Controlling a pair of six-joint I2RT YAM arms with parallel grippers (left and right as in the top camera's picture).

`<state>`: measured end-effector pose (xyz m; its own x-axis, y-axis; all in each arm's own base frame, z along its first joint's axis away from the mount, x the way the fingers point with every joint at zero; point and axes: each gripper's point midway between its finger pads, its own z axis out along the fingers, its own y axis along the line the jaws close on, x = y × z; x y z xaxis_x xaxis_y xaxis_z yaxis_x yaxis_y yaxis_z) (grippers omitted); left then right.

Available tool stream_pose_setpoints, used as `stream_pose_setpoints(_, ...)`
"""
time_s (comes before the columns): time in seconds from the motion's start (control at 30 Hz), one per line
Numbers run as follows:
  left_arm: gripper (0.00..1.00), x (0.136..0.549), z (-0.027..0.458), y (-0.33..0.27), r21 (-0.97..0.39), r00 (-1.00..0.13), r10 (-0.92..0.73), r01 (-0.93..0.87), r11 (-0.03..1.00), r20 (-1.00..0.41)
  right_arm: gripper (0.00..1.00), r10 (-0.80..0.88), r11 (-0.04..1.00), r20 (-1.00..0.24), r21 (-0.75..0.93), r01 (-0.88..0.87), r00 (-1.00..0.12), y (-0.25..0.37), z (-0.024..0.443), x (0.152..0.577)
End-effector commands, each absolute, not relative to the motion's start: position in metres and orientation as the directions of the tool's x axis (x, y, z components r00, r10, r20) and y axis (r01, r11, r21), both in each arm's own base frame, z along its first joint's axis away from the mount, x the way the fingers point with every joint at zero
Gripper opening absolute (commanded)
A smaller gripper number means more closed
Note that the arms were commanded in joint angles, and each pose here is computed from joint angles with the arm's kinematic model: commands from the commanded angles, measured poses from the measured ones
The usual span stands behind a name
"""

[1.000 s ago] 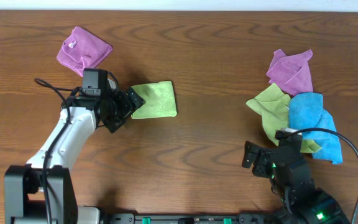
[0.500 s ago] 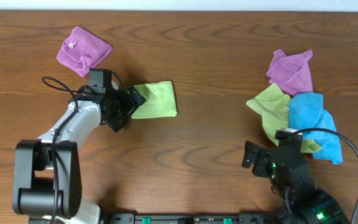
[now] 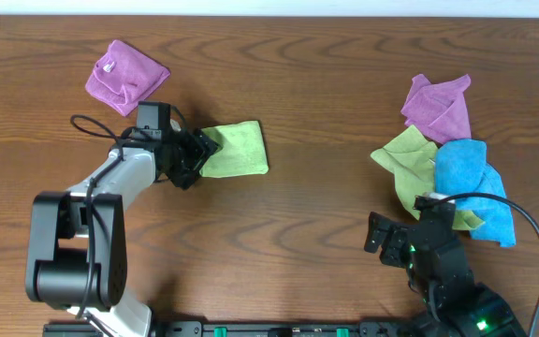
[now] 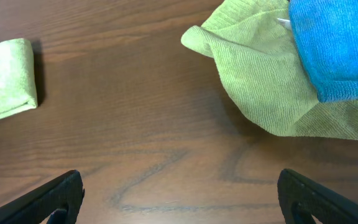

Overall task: Fold the cloth
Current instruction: 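Grasp the folded green square with the left gripper and carry it onto the pink cloth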

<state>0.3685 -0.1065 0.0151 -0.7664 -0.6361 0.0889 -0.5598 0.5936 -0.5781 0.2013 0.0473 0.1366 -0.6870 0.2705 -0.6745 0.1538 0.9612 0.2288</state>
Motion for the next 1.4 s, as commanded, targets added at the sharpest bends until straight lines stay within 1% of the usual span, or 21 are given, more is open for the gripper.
stream_pose_setpoints(0.0, 0.63, 0.365, -0.002, -0.11, -0.552, -0.763, -0.634, -0.584, 0.595, 0.123, 0.99, 0.292, 0.956, -0.677, 0.229, 0.183, -0.676, 0.043, 0.136, 0.201)
stream_pose_setpoints(0.03, 0.57, 0.366, -0.004, -0.111, -0.554, -0.766, -0.631, -0.58, 0.597, 0.121, 0.99, 0.292, 0.956, -0.677, 0.229, 0.183, -0.676, 0.043, 0.136, 0.201)
stream_pose_setpoints(0.07, 0.47, 0.368, -0.004, -0.112, -0.559, -0.77, -0.628, -0.573, 0.6, 0.115, 0.99, 0.292, 0.956, -0.677, 0.229, 0.183, -0.676, 0.043, 0.136, 0.201)
stream_pose_setpoints(0.1, 0.34, 0.37, -0.004, -0.115, -0.565, -0.776, -0.622, -0.562, 0.604, 0.106, 0.99, 0.292, 0.956, -0.677, 0.229, 0.183, -0.676, 0.043, 0.136, 0.201)
stream_pose_setpoints(0.17, 0.13, 0.373, -0.003, -0.118, -0.578, -0.79, -0.608, -0.535, 0.616, 0.084, 0.99, 0.292, 0.956, -0.677, 0.229, 0.183, -0.676, 0.042, 0.136, 0.201)
stream_pose_setpoints(0.2, 0.06, 0.375, -0.002, -0.12, -0.588, -0.8, -0.597, -0.515, 0.623, 0.067, 0.99, 0.292, 0.956, -0.677, 0.229, 0.183, -0.676, 0.043, 0.136, 0.201)
stream_pose_setpoints(0.33, 0.06, 0.393, 0.018, -0.127, -0.654, -0.82, -0.573, -0.441, 0.615, 0.014, 0.99, 0.292, 0.956, -0.677, 0.229, 0.183, -0.676, 0.043, 0.136, 0.201)
stream_pose_setpoints(0.47, 0.06, 0.423, 0.064, -0.121, -0.696, -0.798, -0.594, -0.37, 0.615, -0.101, 0.99, 0.292, 0.956, -0.677, 0.229, 0.183, -0.676, 0.043, 0.136, 0.201)
stream_pose_setpoints(0.57, 0.06, 0.457, 0.123, -0.102, -0.698, -0.725, -0.64, -0.321, 0.64, -0.254, 0.99, 0.292, 0.956, -0.677, 0.229, 0.184, -0.676, 0.043, 0.136, 0.201)
stream_pose_setpoints(0.67, 0.06, 0.48, 0.163, -0.081, -0.671, -0.659, -0.668, -0.323, 0.668, -0.348, 0.99, 0.292, 0.956, -0.677, 0.229, 0.184, -0.676, 0.043, 0.136, 0.201)
stream_pose_setpoints(0.73, 0.06, 0.491, 0.186, -0.065, -0.641, -0.617, -0.67, -0.325, 0.695, -0.413, 0.99, 0.292, 0.956, -0.677, 0.229, 0.183, -0.676, 0.043, 0.136, 0.201)
stream_pose_setpoints(0.83, 0.06, 0.506, 0.213, -0.036, -0.601, -0.526, -0.68, -0.347, 0.72, -0.512, 0.99, 0.292, 0.956, -0.677, 0.229, 0.183, -0.676, 0.043, 0.136, 0.201)
stream_pose_setpoints(1.0, 0.06, 0.522, 0.228, 0.002, -0.586, -0.399, -0.705, -0.391, 0.71, -0.587, 0.99, 0.292, 0.956, -0.677, 0.229, 0.183, -0.676, 0.043, 0.136, 0.201)
stream_pose_setpoints(1.07, 0.06, 0.531, 0.227, 0.013, -0.597, -0.369, -0.712, -0.389, 0.702, -0.597, 0.99, 0.292, 0.956, -0.677, 0.229, 0.183, -0.676, 0.043, 0.136, 0.201)
stream_pose_setpoints(1.23, 0.06, 0.554, 0.211, 0.033, -0.618, -0.314, -0.732, -0.393, 0.68, -0.605, 0.99, 0.292, 0.956, -0.677, 0.229, 0.183, -0.676, 0.043, 0.136, 0.201)
stream_pose_setpoints(1.37, 0.06, 0.567, 0.192, 0.054, -0.634, -0.251, -0.763, -0.438, 0.638, -0.595, 0.99, 0.292, 0.956, -0.677, 0.229, 0.183, -0.676, 0.043, 0.136, 0.201)
